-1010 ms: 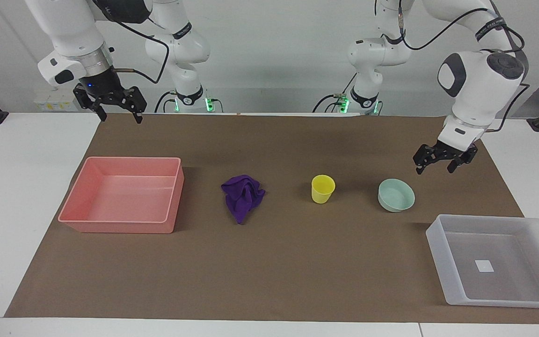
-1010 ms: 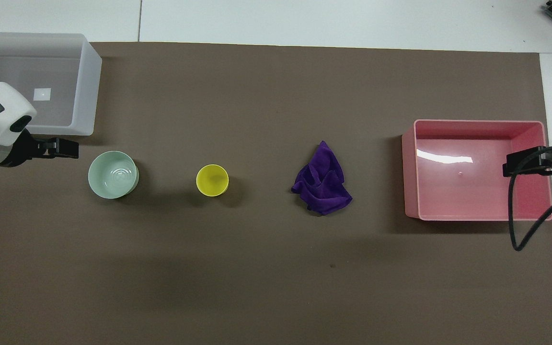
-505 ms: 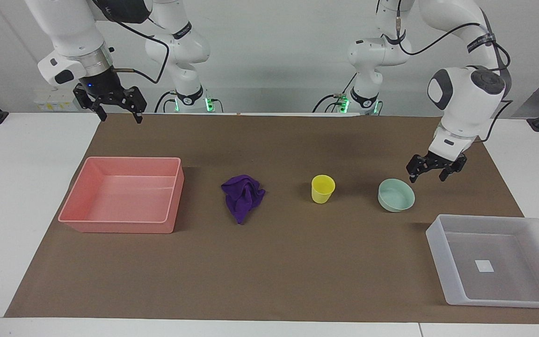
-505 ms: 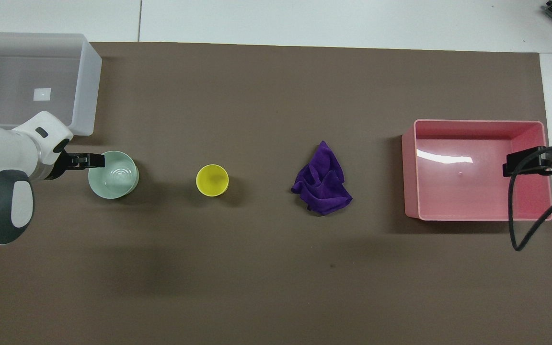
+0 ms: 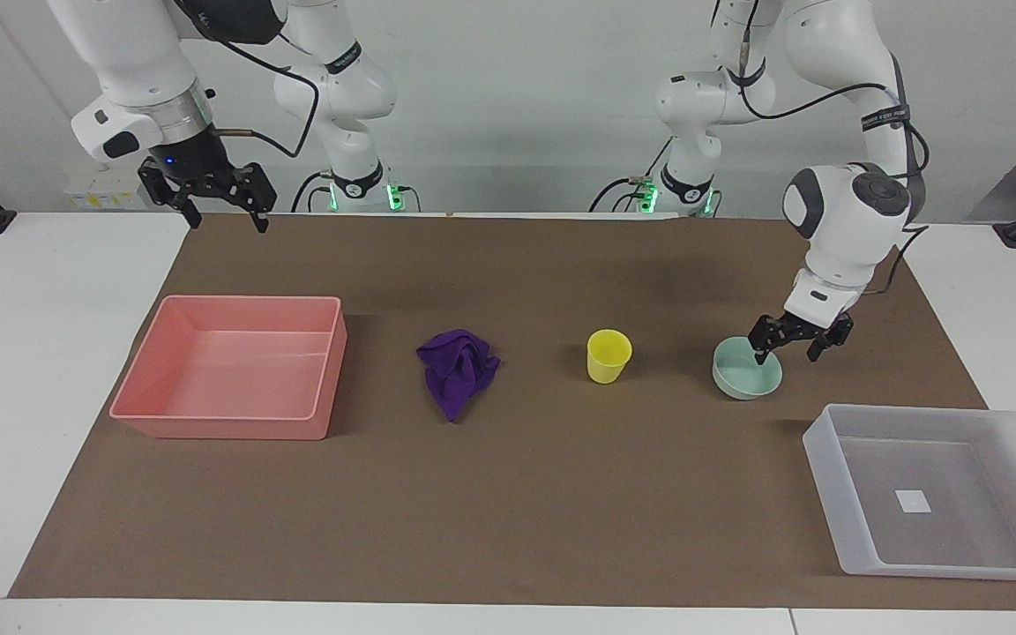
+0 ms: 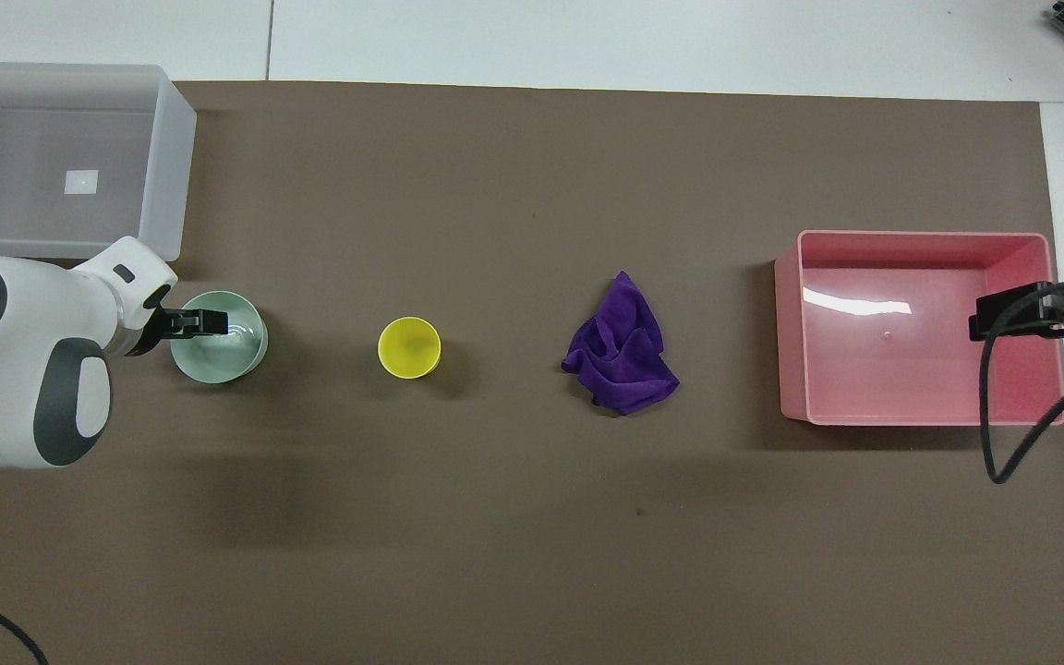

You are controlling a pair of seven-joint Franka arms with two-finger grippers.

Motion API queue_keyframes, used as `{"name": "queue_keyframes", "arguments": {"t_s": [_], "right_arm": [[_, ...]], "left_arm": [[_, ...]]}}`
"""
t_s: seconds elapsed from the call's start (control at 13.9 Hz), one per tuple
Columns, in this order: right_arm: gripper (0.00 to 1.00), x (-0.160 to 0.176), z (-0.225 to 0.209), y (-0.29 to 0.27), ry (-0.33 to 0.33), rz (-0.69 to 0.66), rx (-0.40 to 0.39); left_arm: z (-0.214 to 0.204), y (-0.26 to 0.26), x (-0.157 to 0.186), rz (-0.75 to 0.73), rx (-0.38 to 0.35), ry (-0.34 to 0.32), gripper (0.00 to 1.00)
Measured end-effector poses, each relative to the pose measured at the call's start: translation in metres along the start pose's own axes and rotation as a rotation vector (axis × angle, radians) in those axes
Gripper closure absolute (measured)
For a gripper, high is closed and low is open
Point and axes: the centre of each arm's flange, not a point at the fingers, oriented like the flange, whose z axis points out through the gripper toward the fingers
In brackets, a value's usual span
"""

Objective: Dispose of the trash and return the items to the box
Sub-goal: 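Reach the left gripper to the pale green bowl rim and grasp it, then lift the green bowl with the left gripper into the white bin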

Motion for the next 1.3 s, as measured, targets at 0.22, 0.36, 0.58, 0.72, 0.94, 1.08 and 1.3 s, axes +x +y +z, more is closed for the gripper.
{"name": "queue_keyframes", "arguments": {"t_s": [0.22, 0.36, 0.58, 0.72, 0.94, 1.08, 1.3], "right_arm": [[0.00, 0.000, 0.000, 0.000, 0.000, 0.000, 0.000], [0.00, 0.000, 0.000, 0.000, 0.000, 0.000, 0.000], [0.00, 0.000, 0.000, 0.000, 0.000, 0.000, 0.000], [0.00, 0.000, 0.000, 0.000, 0.000, 0.000, 0.000], [0.00, 0.000, 0.000, 0.000, 0.000, 0.000, 0.000], [0.00, 0.000, 0.000, 0.000, 0.000, 0.000, 0.000], [0.00, 0.000, 0.000, 0.000, 0.000, 0.000, 0.000]], "left_arm": [[0.004, 0.000, -0.002, 0.000, 0.000, -0.009, 0.38], [0.005, 0.000, -0.003, 0.000, 0.000, -0.011, 0.59], [0.000, 0.001, -0.001, 0.004, -0.001, -0.009, 0.95], [-0.017, 0.002, 0.005, 0.004, 0.001, -0.012, 0.96], [-0.063, -0.003, 0.025, -0.003, 0.005, -0.019, 0.96], [-0.096, -0.006, 0.041, 0.002, 0.006, 0.000, 0.96], [-0.123, -0.024, 0.063, 0.001, 0.011, 0.051, 0.96]]}}
